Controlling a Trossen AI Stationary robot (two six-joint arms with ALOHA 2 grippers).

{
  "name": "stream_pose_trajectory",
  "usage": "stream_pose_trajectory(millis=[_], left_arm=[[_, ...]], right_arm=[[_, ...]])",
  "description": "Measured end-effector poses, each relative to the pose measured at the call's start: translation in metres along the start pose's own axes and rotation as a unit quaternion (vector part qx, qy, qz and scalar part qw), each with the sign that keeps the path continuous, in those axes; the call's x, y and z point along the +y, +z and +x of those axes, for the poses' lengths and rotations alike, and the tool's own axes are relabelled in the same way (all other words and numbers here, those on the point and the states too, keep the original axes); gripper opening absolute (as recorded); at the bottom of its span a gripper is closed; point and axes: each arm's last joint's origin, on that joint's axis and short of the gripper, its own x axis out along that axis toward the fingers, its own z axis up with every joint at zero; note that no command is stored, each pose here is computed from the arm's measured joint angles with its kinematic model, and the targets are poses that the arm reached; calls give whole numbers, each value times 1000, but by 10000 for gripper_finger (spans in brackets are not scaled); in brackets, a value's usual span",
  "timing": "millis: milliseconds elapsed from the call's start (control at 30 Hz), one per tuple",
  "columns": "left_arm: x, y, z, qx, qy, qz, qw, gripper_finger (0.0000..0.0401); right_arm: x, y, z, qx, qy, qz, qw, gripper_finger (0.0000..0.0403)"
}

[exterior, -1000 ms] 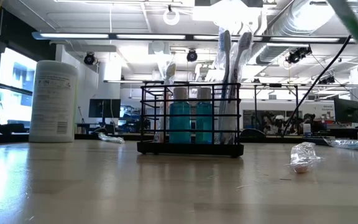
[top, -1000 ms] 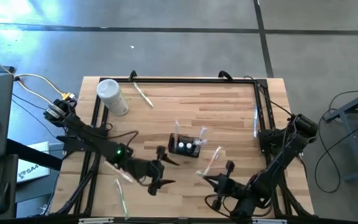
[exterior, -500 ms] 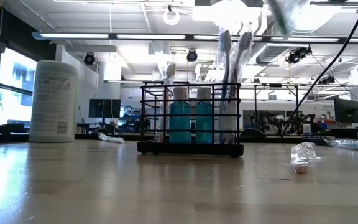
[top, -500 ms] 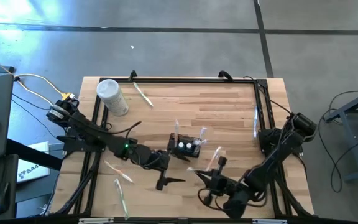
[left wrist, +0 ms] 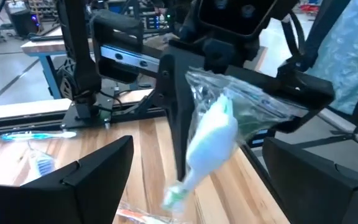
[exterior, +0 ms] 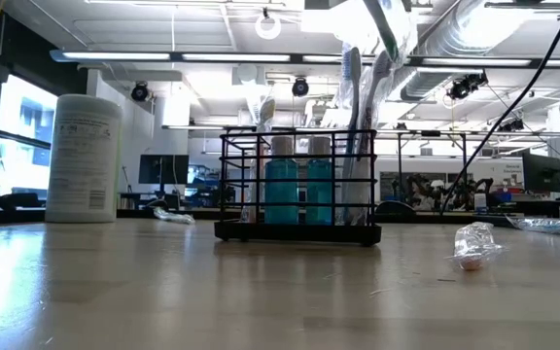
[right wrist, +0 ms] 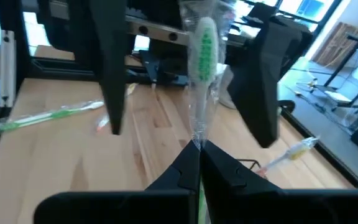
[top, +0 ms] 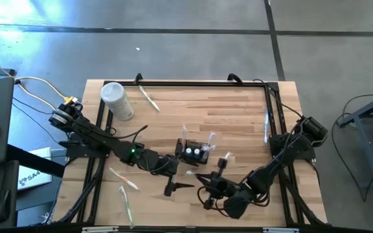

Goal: Pick & Place toothbrushing station
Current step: Put the bottom right green toothbrush into the mesh organizer

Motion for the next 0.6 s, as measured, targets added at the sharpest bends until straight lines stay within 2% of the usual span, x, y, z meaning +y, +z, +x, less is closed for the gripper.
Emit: stream_pose_trajectory(millis=[133,267,600], left_arm=[[0,-2,0,8,1,2,1000,336],[1,-2,0,11,18,8,1000,296],[1,-2,0,11,20,16,1000,132]], right_arm=[[0,0,1,2,3,0,1000,3],[0,0,1,5,14,0,1000,3],[1,0,1,8,24,1,1000,3]])
